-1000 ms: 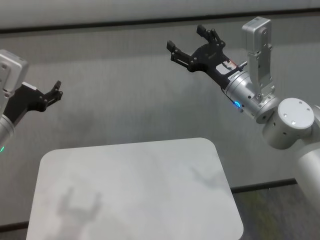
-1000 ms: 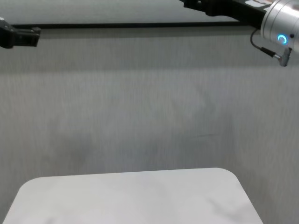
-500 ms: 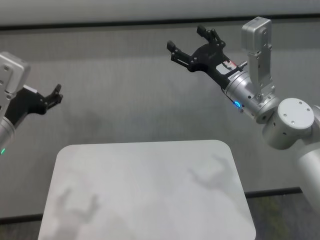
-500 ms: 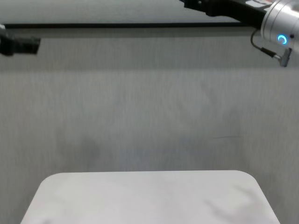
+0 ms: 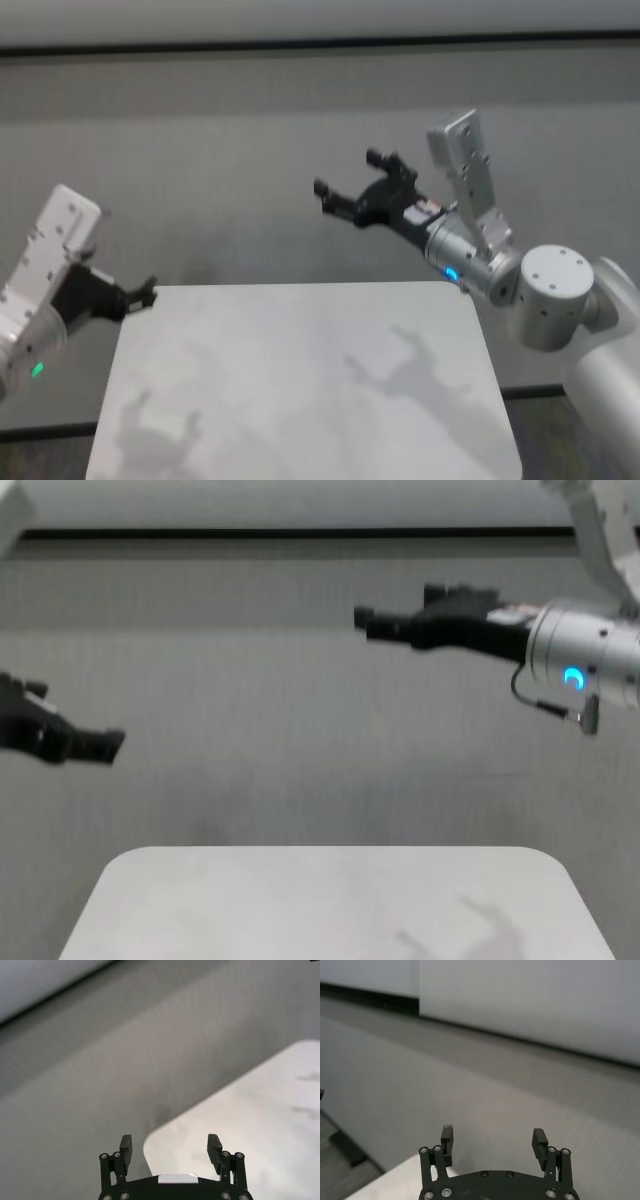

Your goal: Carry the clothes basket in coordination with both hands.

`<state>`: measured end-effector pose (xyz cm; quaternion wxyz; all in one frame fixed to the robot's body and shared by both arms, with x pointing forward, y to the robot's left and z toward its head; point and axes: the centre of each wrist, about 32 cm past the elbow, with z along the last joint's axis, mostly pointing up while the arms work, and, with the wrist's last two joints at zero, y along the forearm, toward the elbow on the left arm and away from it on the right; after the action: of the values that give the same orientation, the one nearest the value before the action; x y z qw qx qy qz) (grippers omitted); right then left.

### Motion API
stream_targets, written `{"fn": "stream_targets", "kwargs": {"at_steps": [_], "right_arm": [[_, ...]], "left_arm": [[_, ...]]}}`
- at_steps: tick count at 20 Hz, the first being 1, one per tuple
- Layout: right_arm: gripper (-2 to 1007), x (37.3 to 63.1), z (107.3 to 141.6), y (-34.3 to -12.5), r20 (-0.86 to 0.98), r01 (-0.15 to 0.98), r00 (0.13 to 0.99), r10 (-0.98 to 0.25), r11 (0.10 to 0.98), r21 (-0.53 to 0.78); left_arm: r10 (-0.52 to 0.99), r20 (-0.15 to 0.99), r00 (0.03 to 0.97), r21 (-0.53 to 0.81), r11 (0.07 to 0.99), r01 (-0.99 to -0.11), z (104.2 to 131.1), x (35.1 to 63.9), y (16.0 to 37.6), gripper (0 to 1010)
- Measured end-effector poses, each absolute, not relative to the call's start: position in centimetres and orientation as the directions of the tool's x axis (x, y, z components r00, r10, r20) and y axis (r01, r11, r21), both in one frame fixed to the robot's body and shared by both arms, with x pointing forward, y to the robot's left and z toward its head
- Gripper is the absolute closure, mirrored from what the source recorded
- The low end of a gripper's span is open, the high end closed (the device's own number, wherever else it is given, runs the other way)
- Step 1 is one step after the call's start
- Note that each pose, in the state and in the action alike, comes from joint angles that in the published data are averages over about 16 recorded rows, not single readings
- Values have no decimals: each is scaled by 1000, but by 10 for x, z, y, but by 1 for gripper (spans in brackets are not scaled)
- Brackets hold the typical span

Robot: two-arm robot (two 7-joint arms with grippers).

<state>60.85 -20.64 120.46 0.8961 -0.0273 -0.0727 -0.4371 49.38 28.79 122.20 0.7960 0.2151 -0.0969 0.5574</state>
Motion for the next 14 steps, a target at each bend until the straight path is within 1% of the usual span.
{"fn": "stream_targets", "kwargs": {"at_steps": [3,7,14], "right_arm": [[5,606,1190,-205,132,783,620,-773,620,-51],[5,604,1171,-205,105,777,629,-770,619,-115],[5,602,1146,-205,83,775,628,-774,612,-161]], "left_arm": [[842,370,393,284,300,-911,1208,494,287,10],[842,345,414,313,313,-897,1191,496,286,10],[854,292,429,313,339,-887,1165,498,282,10]]}}
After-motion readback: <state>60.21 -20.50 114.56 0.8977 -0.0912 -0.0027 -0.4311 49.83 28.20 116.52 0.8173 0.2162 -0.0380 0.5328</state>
